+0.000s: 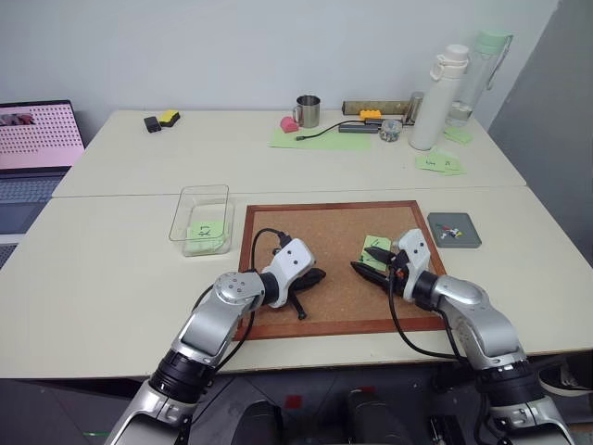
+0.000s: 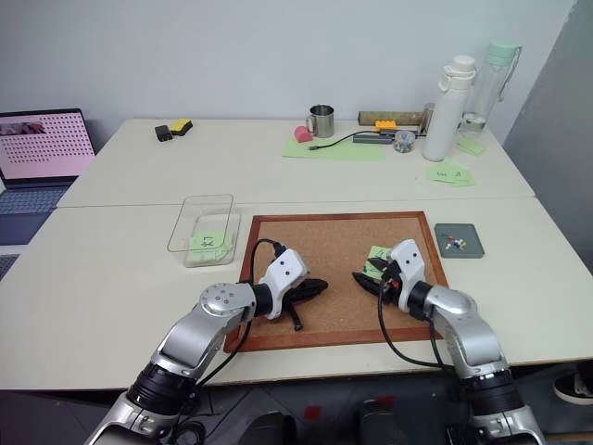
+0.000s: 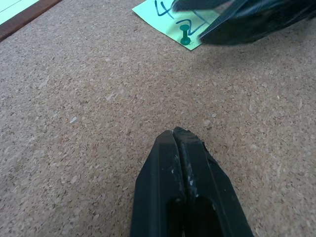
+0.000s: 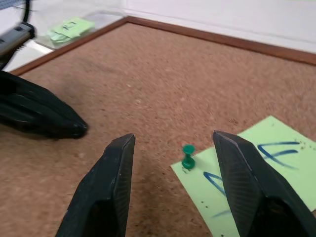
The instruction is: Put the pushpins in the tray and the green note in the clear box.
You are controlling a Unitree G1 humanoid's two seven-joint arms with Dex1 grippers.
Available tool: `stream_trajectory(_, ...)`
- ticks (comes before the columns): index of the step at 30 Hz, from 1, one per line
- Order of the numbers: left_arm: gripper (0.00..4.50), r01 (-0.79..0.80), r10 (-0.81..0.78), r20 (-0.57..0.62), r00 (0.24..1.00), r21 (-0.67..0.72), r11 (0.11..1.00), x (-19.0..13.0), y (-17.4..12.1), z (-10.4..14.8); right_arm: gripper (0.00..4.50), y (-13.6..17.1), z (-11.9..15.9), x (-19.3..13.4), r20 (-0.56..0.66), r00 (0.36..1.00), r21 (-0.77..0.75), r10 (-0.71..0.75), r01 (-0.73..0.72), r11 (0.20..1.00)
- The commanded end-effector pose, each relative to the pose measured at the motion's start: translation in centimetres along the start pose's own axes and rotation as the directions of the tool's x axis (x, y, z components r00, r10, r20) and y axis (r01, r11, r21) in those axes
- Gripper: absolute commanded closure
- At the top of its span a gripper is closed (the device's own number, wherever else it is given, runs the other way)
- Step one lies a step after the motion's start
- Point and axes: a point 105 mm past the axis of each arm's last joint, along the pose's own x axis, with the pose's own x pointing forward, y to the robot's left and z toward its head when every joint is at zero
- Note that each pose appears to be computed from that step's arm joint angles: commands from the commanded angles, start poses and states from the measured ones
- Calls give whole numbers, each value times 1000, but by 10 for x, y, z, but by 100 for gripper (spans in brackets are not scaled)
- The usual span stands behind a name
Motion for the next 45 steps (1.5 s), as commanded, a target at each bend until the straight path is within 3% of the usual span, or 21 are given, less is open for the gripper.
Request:
stream_trajectory(1, 450, 5, -21, -173, 985, -88, 996, -3, -6, -48, 191, -2, 4, 7, 18, 1000, -28, 3, -3, 1000)
stream_trajectory(4, 450, 1, -17, -174, 985, -91, 996, -4, -6, -48, 191, -1, 0, 12, 9, 1000, -10, 18, -18, 1000)
stream_trajectory(17, 450, -26, 7, -181, 983, -99, 995, -9, -4, -50, 438, 4, -9, 18, 8, 999, -3, 39, -39, 999)
stream_trajectory(21, 450, -27, 9, -180, 984, -99, 995, -10, -4, -50, 445, -1, 0, 16, 33, 999, -57, 19, -17, 998)
stream_trajectory(28, 450, -36, 20, -155, 988, -100, 994, -8, 0, -44, 445, -10, 49, 0, 94, 996, -422, 12, 28, 906)
stream_trajectory(34, 450, 8, -5, 24, 1000, -129, 992, -10, 3, -1, 445, -2, 74, -16, 70, 995, -587, 77, -21, 809)
stream_trajectory(39, 358, 79, -34, 206, 978, -215, 973, -17, 9, 45, 450, 1, 79, -25, 30, 994, -668, 103, -57, 742)
stream_trajectory(45, 235, 283, -127, 462, 878, -288, 915, -31, 8, 115, 450, 4, 84, -29, -8, 990, -750, 137, -97, 654)
